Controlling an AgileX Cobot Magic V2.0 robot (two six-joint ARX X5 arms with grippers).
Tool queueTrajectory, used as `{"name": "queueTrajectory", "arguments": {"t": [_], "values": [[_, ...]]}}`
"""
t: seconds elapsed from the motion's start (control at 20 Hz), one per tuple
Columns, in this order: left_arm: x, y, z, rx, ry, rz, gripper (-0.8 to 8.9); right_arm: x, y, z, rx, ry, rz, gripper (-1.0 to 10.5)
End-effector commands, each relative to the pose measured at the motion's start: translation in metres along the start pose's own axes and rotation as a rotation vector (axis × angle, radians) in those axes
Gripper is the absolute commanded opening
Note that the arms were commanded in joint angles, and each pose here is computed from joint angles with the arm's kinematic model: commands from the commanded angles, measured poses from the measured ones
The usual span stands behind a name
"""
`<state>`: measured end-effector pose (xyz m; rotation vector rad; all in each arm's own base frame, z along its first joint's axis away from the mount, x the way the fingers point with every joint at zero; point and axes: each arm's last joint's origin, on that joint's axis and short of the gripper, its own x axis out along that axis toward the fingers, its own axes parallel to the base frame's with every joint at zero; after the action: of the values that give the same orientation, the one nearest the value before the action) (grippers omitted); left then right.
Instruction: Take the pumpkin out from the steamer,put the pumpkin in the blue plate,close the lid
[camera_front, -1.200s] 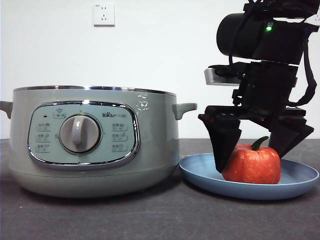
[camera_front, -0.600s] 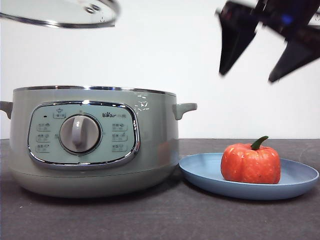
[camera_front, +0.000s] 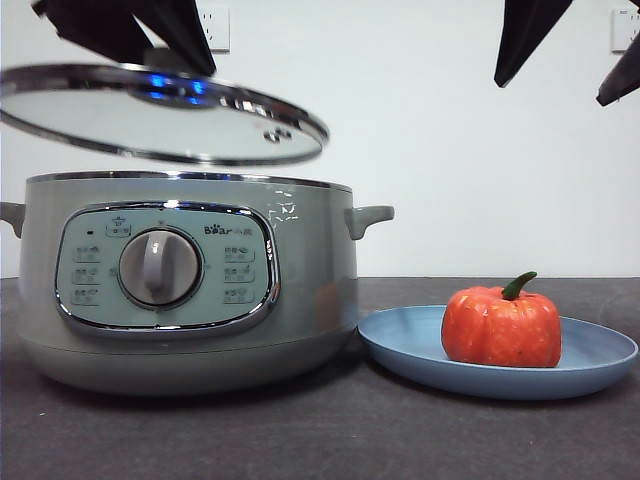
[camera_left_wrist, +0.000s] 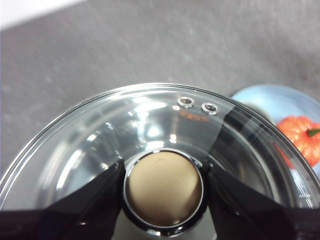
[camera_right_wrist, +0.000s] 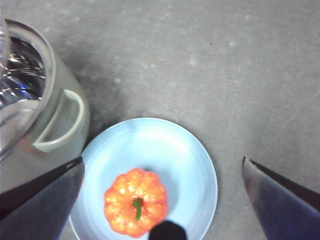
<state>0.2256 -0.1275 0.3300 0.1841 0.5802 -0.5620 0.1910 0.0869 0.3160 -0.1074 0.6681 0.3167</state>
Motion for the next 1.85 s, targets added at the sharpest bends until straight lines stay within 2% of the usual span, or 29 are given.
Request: {"name": "queueTrajectory", "arguments": {"t": [0.05, 0.65, 0.8, 0.85, 0.9, 1.0, 1.05, 1.1, 1.35, 1.6, 1.65, 1.7, 1.75, 1.8, 1.85], "values": [[0.008, -0.001, 0.006, -0.014, -0.042, -0.017, -0.09, 0.002, -0.002, -0.002, 0.013, 0.006, -0.01, 6.0], [0.046, 0.001, -0.006, -0.024, 0.082, -0.029, -0.09, 0.002, -0.002, -0.002, 0.013, 0.005, -0.011, 6.0], [0.047, 0.001, -0.009, 0.01, 0.117, -0.031, 0.03, 0.002, -0.002, -0.002, 0.013, 0.006, -0.011, 6.0], [0.047, 0.001, -0.01, 0.013, 0.121, -0.031, 0.17, 0.002, -0.002, -0.002, 0.013, 0.006, -0.011, 6.0], [0.047, 0.001, -0.01, 0.016, 0.123, -0.031, 0.89, 0.002, -0.002, -0.002, 0.013, 0.006, -0.011, 6.0], [0.047, 0.001, -0.009, 0.016, 0.119, -0.03, 3.17, 0.002, -0.002, -0.002, 0.013, 0.006, -0.01, 6.0], [0.047, 0.001, -0.009, 0.016, 0.119, -0.03, 3.88, 0.002, -0.002, -0.002, 0.013, 0.006, -0.011, 6.0], [0.047, 0.001, -0.009, 0.016, 0.119, -0.03, 4.18, 0.002, -0.002, -0.002, 0.013, 0.005, -0.01, 6.0], [0.042, 0.001, -0.006, 0.018, 0.089, -0.031, 4.19, 0.002, -0.002, -0.002, 0.011, 0.003, -0.007, 6.0], [0.012, -0.001, -0.005, -0.007, 0.082, -0.03, 4.07, -0.007, -0.002, 0.0, 0.004, -0.044, 0.004, 5.9], [0.003, -0.002, -0.007, -0.02, 0.091, -0.03, 4.01, -0.01, -0.002, 0.001, -0.002, -0.062, 0.006, 5.6], [-0.006, -0.002, -0.008, -0.032, 0.096, -0.029, 3.55, -0.015, -0.002, 0.002, -0.01, -0.084, 0.007, 4.5], [-0.017, -0.003, -0.009, -0.031, 0.092, -0.028, 2.27, -0.019, -0.003, 0.003, -0.009, -0.11, 0.008, 2.9], [-0.028, -0.003, -0.009, -0.03, 0.077, -0.027, 0.51, -0.024, -0.003, 0.004, -0.006, -0.139, 0.01, 1.3], [-0.041, -0.004, -0.008, -0.024, 0.041, -0.025, -0.03, -0.029, -0.003, 0.004, -0.005, -0.164, 0.012, -0.1]]}}
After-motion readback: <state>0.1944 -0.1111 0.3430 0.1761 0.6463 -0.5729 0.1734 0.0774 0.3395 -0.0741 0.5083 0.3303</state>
